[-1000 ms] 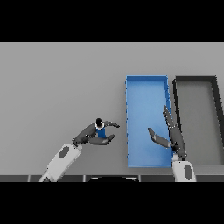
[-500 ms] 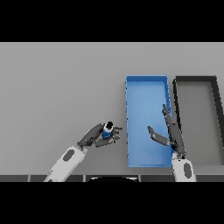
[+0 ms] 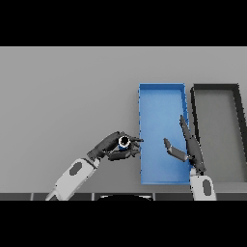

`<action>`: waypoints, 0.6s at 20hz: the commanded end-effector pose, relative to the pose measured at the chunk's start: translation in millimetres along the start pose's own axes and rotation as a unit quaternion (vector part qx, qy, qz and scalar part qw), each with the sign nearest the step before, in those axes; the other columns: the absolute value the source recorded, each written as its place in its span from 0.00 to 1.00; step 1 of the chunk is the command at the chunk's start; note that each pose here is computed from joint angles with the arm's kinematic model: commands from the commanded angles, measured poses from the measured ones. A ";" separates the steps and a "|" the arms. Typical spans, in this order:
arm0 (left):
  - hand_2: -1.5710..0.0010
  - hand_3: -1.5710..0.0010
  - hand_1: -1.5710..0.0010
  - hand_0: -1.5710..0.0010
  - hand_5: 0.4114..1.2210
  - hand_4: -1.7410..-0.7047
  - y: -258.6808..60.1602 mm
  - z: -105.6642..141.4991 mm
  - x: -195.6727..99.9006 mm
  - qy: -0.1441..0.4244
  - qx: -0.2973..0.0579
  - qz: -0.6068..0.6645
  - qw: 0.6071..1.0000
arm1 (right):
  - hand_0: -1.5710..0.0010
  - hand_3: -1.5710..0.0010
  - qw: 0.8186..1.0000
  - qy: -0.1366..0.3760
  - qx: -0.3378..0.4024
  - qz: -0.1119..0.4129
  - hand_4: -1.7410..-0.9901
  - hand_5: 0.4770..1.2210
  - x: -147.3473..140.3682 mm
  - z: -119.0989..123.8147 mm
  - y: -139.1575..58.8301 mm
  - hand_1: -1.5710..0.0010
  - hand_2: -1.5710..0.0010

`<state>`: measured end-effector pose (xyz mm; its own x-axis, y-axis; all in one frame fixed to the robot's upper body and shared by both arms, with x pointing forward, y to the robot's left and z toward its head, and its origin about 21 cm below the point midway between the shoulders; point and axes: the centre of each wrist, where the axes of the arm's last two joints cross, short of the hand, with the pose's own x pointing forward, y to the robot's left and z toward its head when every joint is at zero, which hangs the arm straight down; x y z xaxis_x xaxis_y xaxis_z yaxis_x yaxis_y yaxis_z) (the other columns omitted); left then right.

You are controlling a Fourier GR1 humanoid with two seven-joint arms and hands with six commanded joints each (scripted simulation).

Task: Pick up the blue pipe and place it into the blue bin.

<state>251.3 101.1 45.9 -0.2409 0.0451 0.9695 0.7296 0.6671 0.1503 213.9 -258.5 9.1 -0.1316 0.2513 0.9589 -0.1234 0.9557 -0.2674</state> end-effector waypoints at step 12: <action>0.00 0.08 0.00 0.00 1.00 0.01 -3.7 -5.6 8.1 0.027 -0.018 -0.007 0.999 | 1.00 1.00 0.999 0.013 0.038 -0.034 0.71 0.20 -7.6 -10.8 2.9 1.00 1.00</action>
<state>250.2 94.7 54.3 -0.2163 -0.0043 0.9763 0.7504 0.6390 0.1691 225.2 -255.8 2.1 -0.0955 0.1916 0.9768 -0.2048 0.9565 -0.2077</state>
